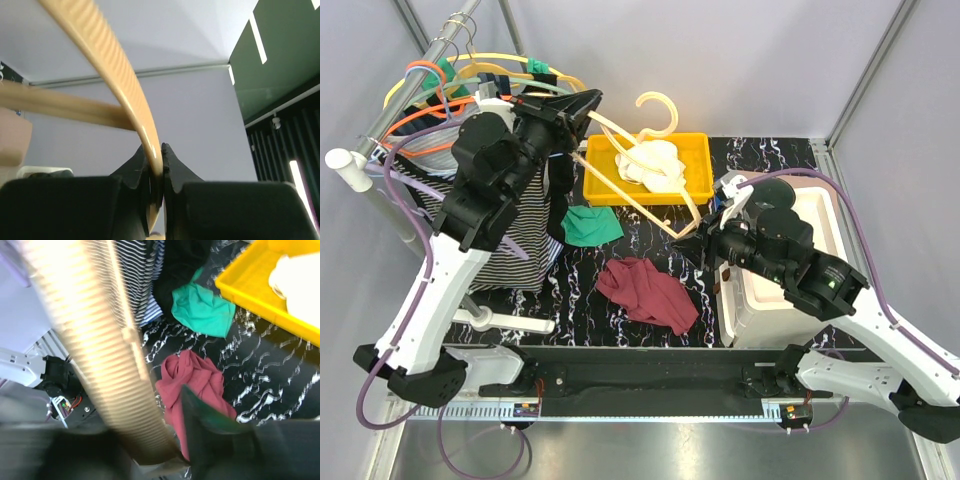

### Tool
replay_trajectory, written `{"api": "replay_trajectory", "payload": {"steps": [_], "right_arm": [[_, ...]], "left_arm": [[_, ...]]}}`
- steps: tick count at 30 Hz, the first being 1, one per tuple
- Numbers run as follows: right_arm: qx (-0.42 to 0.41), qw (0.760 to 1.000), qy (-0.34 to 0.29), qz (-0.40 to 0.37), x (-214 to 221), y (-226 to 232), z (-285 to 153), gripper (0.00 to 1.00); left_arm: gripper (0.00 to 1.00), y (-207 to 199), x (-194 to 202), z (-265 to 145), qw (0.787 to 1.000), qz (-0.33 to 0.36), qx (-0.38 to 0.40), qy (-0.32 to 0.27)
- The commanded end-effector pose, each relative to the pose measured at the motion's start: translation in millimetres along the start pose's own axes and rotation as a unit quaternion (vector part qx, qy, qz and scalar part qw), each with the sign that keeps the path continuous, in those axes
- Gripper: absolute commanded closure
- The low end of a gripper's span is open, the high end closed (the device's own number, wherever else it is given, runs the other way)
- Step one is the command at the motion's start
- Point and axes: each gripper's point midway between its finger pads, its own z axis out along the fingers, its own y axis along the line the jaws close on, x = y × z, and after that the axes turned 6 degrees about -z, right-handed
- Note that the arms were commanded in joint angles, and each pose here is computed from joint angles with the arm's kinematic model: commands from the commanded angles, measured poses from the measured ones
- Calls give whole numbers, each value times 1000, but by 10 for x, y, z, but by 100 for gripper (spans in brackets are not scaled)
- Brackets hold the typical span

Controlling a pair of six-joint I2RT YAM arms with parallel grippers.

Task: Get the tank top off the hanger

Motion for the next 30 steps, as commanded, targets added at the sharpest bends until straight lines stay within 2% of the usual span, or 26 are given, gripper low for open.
{"api": "replay_trajectory", "payload": {"steps": [1,2,3,4,7,8,9,11,16,17,21,22,24,25,30], "right_arm": [[-4,999,-53,11,-347,48,-6,76],[-5,998,-56,12,-368,56,-8,93],[-4,998,-60,15,-382,53,-15,100],[-4,998,-65,18,-404,57,-40,100],[6,996,-81,28,-488,31,-108,100],[12,996,-85,32,-501,9,-131,100],[24,995,-91,40,-522,-31,-149,100],[38,993,-100,43,-554,-80,-219,100],[70,991,-103,42,-578,-186,-359,100],[70,991,-103,40,-583,-187,-379,100],[66,993,-88,37,-528,-171,-413,100],[57,994,-86,38,-521,-141,-422,100],[50,995,-80,37,-492,-112,-434,100],[42,995,-77,37,-487,-85,-439,100],[27,997,-69,34,-461,-31,-475,100]], "left_arm": [[100,-319,-12,-143,997,-56,53,0],[100,-302,-14,-154,997,-53,52,0],[100,-280,-12,-166,998,-45,50,-1],[99,-227,-26,-181,998,-42,45,-4],[80,-80,3,-186,999,-29,38,4],[70,-72,16,-227,999,-25,40,10],[53,-51,47,-240,999,-18,43,18],[38,76,133,-286,998,-6,34,45],[36,120,518,-489,990,66,47,115],[36,125,718,-588,984,95,55,138],[37,236,1002,-703,976,156,51,141],[38,267,1158,-772,972,165,51,158],[39,321,1236,-743,967,199,48,150],[40,348,1366,-787,960,220,52,163],[44,403,1708,-657,948,260,48,175]]}}
